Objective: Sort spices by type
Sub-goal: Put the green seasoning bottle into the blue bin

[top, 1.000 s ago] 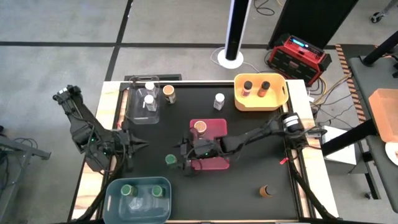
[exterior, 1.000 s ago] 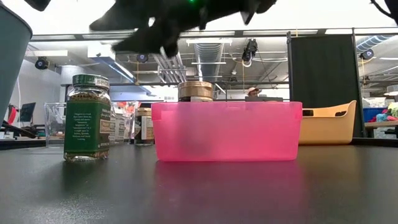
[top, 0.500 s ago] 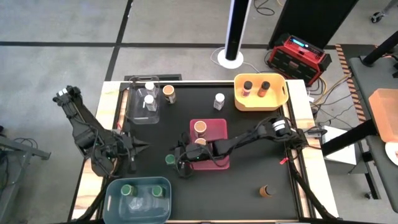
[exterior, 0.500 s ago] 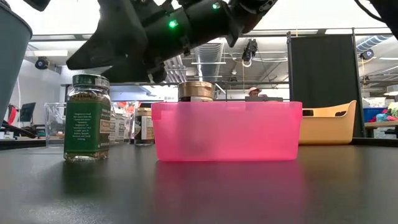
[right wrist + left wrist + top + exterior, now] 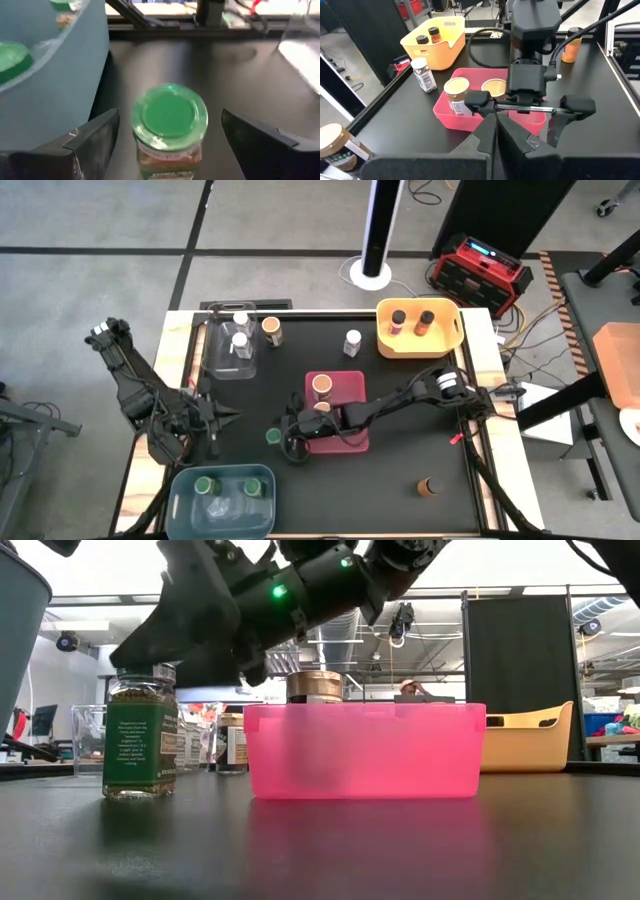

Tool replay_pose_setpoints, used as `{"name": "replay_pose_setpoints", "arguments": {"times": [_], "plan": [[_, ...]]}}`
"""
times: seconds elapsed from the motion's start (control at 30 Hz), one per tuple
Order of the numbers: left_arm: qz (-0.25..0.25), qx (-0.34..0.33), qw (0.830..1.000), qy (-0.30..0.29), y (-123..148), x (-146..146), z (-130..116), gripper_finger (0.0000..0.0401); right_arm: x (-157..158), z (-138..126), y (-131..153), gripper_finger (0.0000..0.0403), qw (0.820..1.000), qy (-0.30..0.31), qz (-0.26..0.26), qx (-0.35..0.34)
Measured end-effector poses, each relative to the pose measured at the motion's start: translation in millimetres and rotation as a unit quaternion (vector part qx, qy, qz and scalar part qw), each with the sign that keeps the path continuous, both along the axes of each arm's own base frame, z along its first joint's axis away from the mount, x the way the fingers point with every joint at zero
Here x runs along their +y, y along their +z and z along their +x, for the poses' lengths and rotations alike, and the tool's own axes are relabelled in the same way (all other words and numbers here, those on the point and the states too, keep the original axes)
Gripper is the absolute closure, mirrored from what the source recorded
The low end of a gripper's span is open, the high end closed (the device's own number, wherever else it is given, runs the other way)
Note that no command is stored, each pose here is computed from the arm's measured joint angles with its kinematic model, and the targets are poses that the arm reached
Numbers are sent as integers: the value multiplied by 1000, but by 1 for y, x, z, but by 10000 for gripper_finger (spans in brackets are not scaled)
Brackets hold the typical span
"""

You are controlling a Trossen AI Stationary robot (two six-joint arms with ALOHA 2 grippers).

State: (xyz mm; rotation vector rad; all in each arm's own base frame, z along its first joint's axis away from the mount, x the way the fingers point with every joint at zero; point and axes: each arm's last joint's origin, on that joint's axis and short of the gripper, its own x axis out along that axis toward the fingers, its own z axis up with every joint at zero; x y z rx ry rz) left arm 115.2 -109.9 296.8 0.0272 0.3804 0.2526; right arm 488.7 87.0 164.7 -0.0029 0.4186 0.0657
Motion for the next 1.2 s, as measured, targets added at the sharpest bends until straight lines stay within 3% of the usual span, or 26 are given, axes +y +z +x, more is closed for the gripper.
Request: {"name": "replay_pose_setpoints", "arguments": {"times": [0.13,0.33,0.77,0.93,1.07,1.2], "plan": [[12,3,1000,-5,0,0,0,401,-3,1,-9,60,1000,-11,17,12],[8,3,1000,-2,-1,-1,1,401,-3,2,-8,76,1000,0,1,7],[26,16,1000,-2,-7,-8,7,401,-2,2,-7,207,1000,18,-4,6],[38,24,999,-3,-11,-13,10,401,-1,2,-6,208,1000,23,-16,4],[30,18,999,-1,-12,-16,12,401,3,-4,13,208,999,30,-32,0],[10,3,1000,-1,-8,-21,16,401,19,-21,56,208,996,14,-85,-18]]}}
